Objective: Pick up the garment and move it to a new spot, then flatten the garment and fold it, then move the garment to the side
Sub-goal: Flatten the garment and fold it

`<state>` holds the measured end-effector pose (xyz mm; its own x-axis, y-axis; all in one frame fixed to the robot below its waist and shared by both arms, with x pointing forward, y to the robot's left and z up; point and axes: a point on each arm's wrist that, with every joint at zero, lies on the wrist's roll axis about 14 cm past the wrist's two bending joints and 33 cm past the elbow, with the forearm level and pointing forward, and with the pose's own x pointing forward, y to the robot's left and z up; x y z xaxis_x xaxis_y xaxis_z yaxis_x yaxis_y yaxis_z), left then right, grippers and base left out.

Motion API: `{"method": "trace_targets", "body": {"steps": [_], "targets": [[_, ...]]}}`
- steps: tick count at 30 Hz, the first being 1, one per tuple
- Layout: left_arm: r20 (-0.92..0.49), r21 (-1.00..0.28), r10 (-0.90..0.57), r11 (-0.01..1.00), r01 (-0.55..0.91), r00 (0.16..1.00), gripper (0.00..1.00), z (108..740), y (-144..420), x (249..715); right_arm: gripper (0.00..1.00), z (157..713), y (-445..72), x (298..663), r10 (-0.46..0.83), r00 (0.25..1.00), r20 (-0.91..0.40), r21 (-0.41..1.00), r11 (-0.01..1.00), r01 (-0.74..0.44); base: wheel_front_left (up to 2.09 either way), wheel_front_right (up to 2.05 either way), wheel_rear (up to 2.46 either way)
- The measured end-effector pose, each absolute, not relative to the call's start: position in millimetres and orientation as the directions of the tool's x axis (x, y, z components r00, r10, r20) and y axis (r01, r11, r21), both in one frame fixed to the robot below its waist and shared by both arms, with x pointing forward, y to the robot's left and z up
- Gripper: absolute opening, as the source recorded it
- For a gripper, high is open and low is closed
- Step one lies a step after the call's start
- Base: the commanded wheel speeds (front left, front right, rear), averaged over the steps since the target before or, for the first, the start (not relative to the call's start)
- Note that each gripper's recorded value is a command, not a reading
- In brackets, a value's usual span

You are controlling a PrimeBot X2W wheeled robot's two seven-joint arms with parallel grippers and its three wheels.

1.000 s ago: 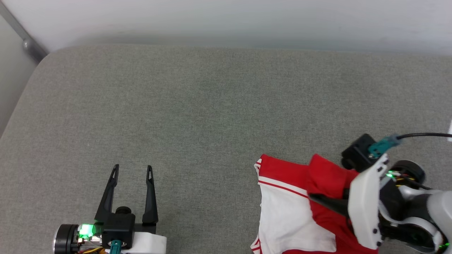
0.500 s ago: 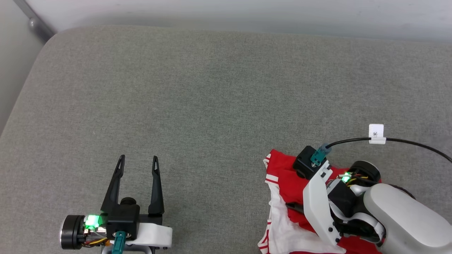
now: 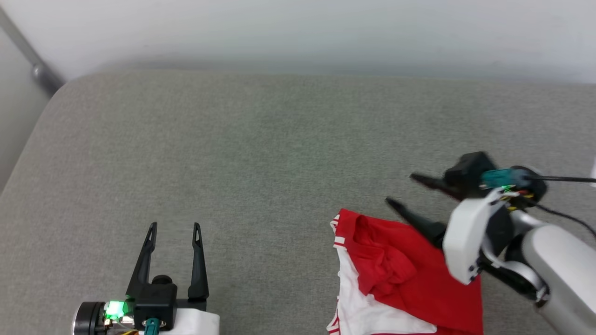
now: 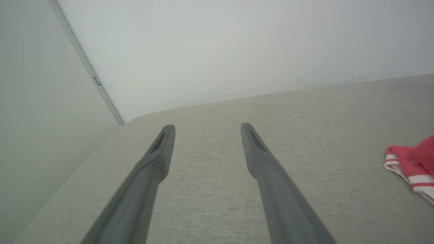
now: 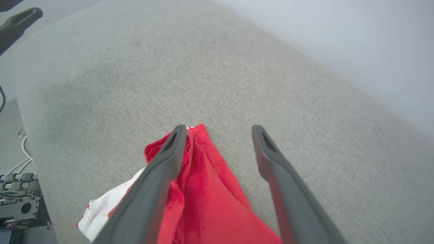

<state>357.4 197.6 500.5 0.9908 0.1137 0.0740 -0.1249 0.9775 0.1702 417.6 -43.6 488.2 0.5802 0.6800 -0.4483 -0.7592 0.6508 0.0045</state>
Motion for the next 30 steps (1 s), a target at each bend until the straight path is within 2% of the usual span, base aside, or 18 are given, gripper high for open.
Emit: {"method": "trace_targets", "body": {"steps": [5, 11, 15, 19, 30], "targets": [[0.099, 0.160, 0.082, 0.982, -0.097, 0.992, 1.00, 508, 187, 356, 1.00, 537, -86, 437, 0.600, 0.770, -0.216, -0.103, 0.771, -0.629, 0.00, 0.00, 0.00], [0.128, 0.150, 0.052, 0.986, -0.071, 0.990, 1.00, 517, 178, 355, 1.00, 568, -144, 437, 0.419, 0.908, 0.022, -0.149, 0.899, -0.411, 0.00, 0.00, 0.00], [0.146, 0.145, 0.042, 0.987, -0.063, 0.988, 1.00, 523, 175, 355, 1.00, 571, -171, 423, 0.302, 0.944, 0.132, -0.121, 0.950, -0.287, 0.00, 0.00, 0.00], [0.153, 0.140, 0.031, 0.989, -0.052, 0.988, 1.00, 526, 172, 352, 1.00, 562, -189, 404, 0.197, 0.963, 0.183, -0.066, 0.980, -0.188, 0.00, 0.00, 0.00], [0.143, 0.132, 0.018, 0.990, -0.037, 0.990, 1.00, 523, 170, 336, 1.00, 546, -194, 354, 0.046, 0.977, 0.209, 0.066, 0.996, -0.061, 0.00, 0.00, 0.00]]}}
